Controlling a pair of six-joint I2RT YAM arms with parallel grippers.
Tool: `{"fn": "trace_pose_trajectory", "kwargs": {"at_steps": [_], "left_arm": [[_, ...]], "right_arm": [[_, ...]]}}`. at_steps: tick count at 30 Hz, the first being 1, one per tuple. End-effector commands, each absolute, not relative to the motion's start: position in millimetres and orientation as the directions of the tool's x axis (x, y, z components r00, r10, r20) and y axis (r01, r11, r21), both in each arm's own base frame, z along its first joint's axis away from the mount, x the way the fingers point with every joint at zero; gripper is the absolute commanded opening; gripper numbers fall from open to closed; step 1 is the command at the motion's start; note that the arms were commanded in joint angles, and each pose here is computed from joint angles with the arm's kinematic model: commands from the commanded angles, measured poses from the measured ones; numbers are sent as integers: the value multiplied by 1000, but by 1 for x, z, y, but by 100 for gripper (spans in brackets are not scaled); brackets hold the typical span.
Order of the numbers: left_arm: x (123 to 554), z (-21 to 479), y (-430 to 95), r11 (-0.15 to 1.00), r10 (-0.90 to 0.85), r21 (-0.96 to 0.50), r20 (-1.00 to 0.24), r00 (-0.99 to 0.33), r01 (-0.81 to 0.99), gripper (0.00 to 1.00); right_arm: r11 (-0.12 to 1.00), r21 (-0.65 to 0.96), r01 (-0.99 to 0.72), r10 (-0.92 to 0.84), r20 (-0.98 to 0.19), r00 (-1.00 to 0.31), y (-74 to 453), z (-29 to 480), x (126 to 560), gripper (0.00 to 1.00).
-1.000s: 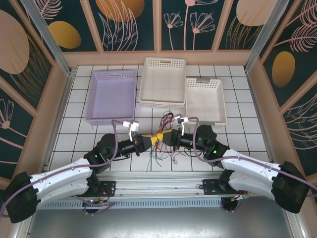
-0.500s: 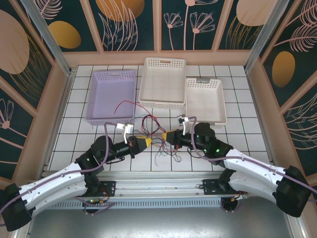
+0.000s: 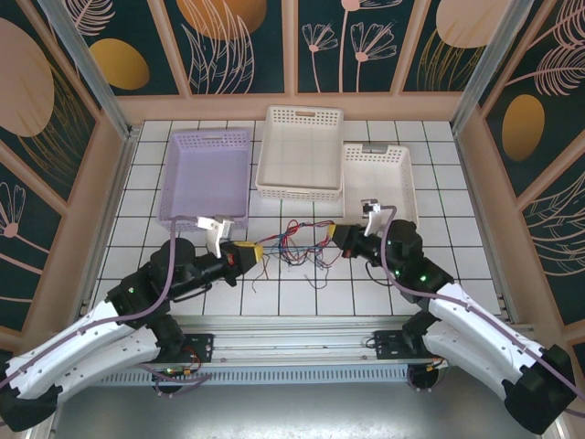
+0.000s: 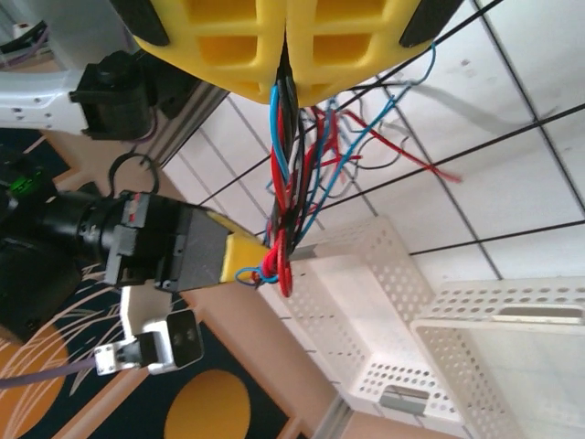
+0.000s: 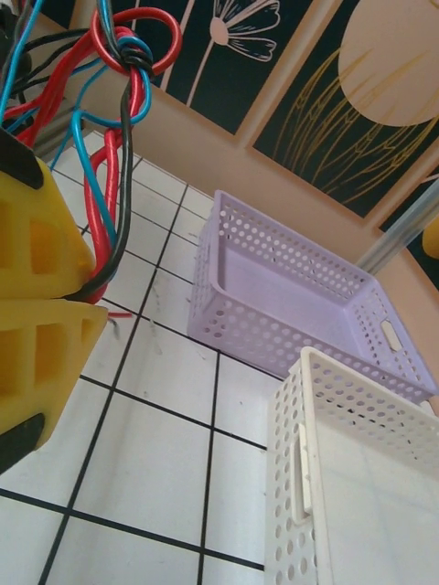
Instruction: Untangle the cables
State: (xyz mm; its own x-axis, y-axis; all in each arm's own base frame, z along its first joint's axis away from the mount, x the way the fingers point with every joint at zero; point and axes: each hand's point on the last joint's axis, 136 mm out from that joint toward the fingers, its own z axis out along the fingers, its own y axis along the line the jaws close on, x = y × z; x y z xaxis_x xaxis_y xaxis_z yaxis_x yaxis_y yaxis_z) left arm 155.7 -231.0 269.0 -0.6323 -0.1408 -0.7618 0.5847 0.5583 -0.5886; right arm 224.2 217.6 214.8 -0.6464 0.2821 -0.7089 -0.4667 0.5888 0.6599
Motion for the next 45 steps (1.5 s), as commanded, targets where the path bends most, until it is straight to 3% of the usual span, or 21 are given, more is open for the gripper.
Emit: {"fn": "trace_pose_trajectory", "kwargs": {"at_steps": [1, 13, 17, 22, 23, 28, 31, 40, 45], "left_arm": [[156, 297, -204, 628, -146, -512, -818, -557, 586, 0], [159, 338, -144, 791, -121, -355, -889, -441, 499, 0], [155, 338, -149, 765, -121, -372, -885, -450, 526, 0], [147, 318, -191, 633, -120, -468, -846, -519, 617, 0], [147, 310, -200, 610, -115, -487, -835, -538, 625, 3], [142, 284, -247, 447, -111, -601, -772, -626, 662, 47], [141, 283, -262, 368, -135, -642, -753, -644, 673, 66], [145, 289, -284, 246, -196, -694, -719, -666, 677, 84], [155, 273, -292, 279, -181, -698, -713, -678, 659, 87]], "right_arm": [[752, 624, -214, 376, -672, -638, 169, 176, 250, 0], [757, 648, -86, 507, -665, -548, 112, 196, 264, 0], [676, 697, -238, 469, -656, -591, 139, 211, 256, 0], [531, 710, -463, 399, -692, -602, 171, 243, 233, 0], [508, 705, -495, 390, -701, -597, 175, 250, 229, 0], [370, 678, -636, 346, -735, -583, 194, 280, 205, 0], [319, 662, -678, 322, -749, -579, 201, 290, 195, 0], [208, 644, -736, 271, -761, -589, 222, 297, 174, 0], [165, 634, -755, 248, -768, -591, 233, 300, 164, 0]]}}
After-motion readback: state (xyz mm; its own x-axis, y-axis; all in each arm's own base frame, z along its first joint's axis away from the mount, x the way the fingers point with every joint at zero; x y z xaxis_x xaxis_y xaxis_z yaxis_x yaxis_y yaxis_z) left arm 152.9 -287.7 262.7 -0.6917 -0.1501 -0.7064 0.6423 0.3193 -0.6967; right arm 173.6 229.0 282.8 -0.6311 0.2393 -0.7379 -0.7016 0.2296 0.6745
